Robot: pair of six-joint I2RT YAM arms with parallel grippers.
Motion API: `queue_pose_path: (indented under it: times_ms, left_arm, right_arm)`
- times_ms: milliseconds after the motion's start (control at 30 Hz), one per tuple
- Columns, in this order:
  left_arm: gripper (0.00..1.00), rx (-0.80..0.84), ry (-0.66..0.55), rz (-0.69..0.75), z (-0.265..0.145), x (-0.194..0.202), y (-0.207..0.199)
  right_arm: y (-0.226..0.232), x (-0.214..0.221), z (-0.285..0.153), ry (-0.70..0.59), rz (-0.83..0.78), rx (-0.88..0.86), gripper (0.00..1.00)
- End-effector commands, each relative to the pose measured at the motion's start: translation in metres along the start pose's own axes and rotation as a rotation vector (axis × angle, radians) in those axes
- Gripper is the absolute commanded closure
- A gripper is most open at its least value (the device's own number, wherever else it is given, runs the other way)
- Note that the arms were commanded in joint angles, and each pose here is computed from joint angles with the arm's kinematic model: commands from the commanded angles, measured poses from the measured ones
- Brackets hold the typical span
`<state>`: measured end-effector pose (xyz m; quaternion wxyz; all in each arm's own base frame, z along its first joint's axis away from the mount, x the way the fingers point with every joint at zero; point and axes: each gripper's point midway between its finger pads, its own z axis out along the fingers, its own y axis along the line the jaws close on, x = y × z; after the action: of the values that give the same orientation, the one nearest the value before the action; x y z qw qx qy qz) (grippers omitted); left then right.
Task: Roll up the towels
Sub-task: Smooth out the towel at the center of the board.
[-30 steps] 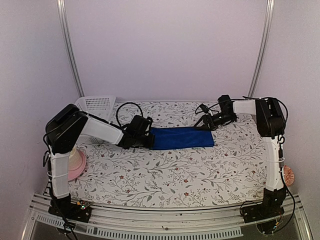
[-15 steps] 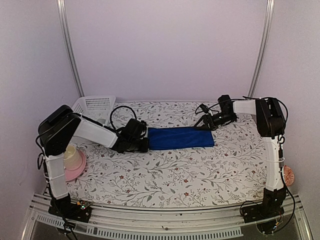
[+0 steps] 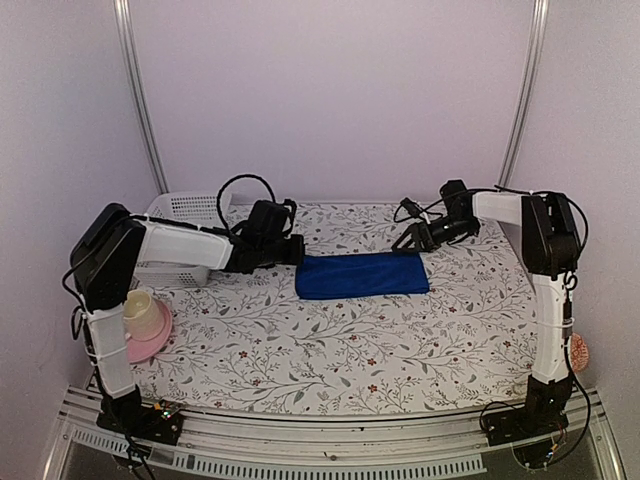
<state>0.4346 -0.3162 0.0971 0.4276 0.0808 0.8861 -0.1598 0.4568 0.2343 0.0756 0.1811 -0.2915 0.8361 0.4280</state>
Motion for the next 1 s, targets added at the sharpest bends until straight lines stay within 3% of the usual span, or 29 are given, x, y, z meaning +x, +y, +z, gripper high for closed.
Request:
queue_pose_path:
  times_ms: [0,133,333,567,733,967]
  left_arm:
    - [0.9,0.089,0.017,0.039,0.026,0.001,-0.011]
    - [1.0,0.14,0.075,0.069,0.046,0.011,-0.018]
    - [1.0,0.095,0.132,0.066,0.062,0.03,0.0]
    - [1.0,-0.031,0.188,0.049,0.075,0.054,0.033]
    - [0.98,-0.067,0.219,0.044,0.08,0.068,0.043]
    - [0.84,-0.085,0.218,0.032,0.073,0.071,0.047]
  right_arm:
    - [0.059,-0.021,-0.014,-0.016,-0.163,-0.072,0.01]
    - [0.1,-0.019,0.004,0.013,-0.257,-0.153,0.01]
    - [0.129,-0.028,0.039,0.021,-0.287,-0.217,0.01]
    - [0.088,-0.045,0.063,0.023,-0.214,-0.127,0.01]
    - [0.04,-0.026,0.093,0.076,-0.111,-0.053,0.01]
    - [-0.009,-0.023,0.085,0.057,-0.024,0.099,0.01]
